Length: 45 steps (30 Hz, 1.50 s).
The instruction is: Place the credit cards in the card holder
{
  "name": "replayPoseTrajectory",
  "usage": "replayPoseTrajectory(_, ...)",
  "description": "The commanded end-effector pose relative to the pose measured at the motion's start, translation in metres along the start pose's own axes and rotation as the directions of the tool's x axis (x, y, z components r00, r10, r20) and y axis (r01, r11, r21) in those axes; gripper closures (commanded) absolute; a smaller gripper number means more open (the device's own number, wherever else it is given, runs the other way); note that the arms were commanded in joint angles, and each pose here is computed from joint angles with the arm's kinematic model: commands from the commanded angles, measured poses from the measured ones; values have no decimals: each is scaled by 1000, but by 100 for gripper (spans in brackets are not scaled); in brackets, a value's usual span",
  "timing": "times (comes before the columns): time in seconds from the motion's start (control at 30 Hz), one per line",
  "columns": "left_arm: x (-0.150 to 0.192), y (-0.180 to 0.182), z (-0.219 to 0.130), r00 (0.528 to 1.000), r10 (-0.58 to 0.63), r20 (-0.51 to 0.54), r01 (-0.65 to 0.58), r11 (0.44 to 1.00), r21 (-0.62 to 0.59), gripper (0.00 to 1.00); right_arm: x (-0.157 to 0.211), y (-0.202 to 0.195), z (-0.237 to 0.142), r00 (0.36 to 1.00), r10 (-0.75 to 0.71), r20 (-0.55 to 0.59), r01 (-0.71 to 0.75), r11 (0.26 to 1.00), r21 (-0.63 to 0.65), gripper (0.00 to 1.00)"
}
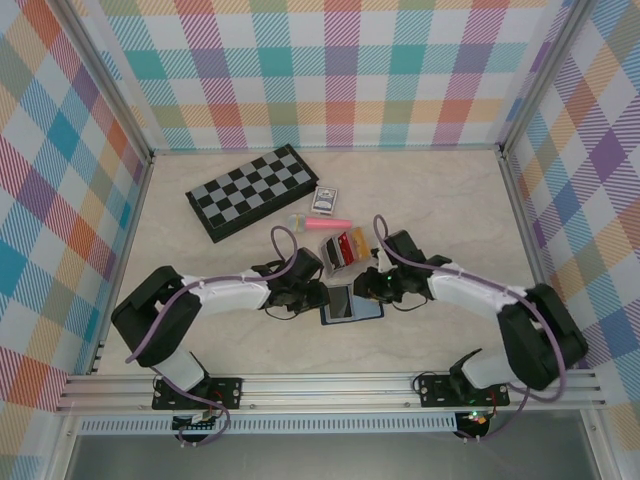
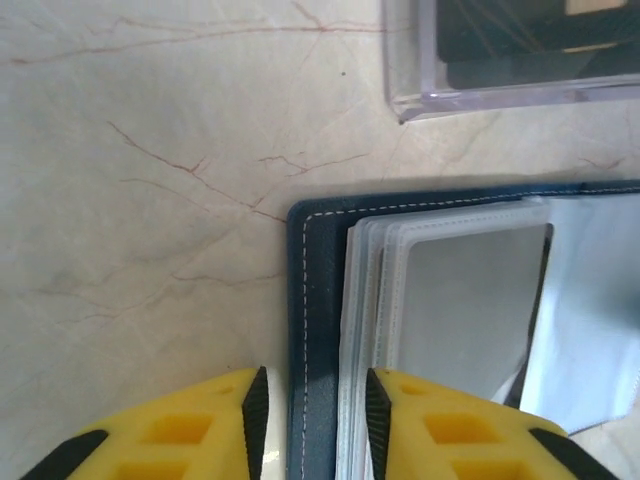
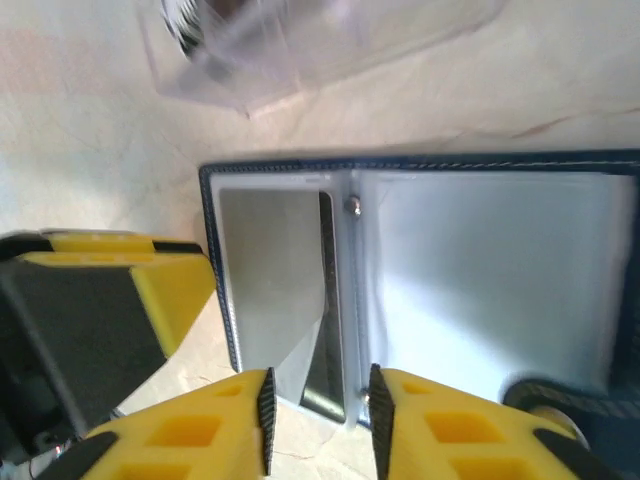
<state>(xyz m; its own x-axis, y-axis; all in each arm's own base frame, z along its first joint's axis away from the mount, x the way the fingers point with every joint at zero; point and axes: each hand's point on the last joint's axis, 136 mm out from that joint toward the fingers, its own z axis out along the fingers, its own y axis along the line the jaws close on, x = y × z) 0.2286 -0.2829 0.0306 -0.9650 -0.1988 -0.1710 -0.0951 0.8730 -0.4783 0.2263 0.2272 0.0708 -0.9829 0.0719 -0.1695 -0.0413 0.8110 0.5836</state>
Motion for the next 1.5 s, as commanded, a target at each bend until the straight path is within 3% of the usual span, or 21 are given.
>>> replayPoseTrajectory(0.0,2,3,-9,1000,-9,22,9,1000,-8,58,-8,-34,-31,996,-54,73,34,968,250,56)
replayPoseTrajectory(0.1,1,-3,-7,1000,-18,8,18,1000,18,49,-9,-47,-38,996,-74,50,53,937,346,44)
replayPoseTrajectory(0.2,0,-7,-3,1000,-28,-13,28,999,28,47,-3,-54,-30,998,-57,-9,56,926,373,40)
replayPoseTrajectory(0.5,3,-12,8,997,-58,-51,60,997,46,42,1,-48,0,992,-58,-109,92,934,344,37)
replayPoseTrajectory(0.83,2,-12,10,997,-60,-53,62,997,40,42,-1,-65,5,986,-86,-141,144,868,475,41)
replayPoseTrajectory(1.2,-26,-21,-18,998,-35,45,35,999,15,44,-38,-45,-39,990,-139,7,123,893,433,38)
replayPoseTrajectory(1.47,-48,-17,-24,992,-99,80,98,995,13,46,-75,1,-56,958,-282,49,246,898,365,44)
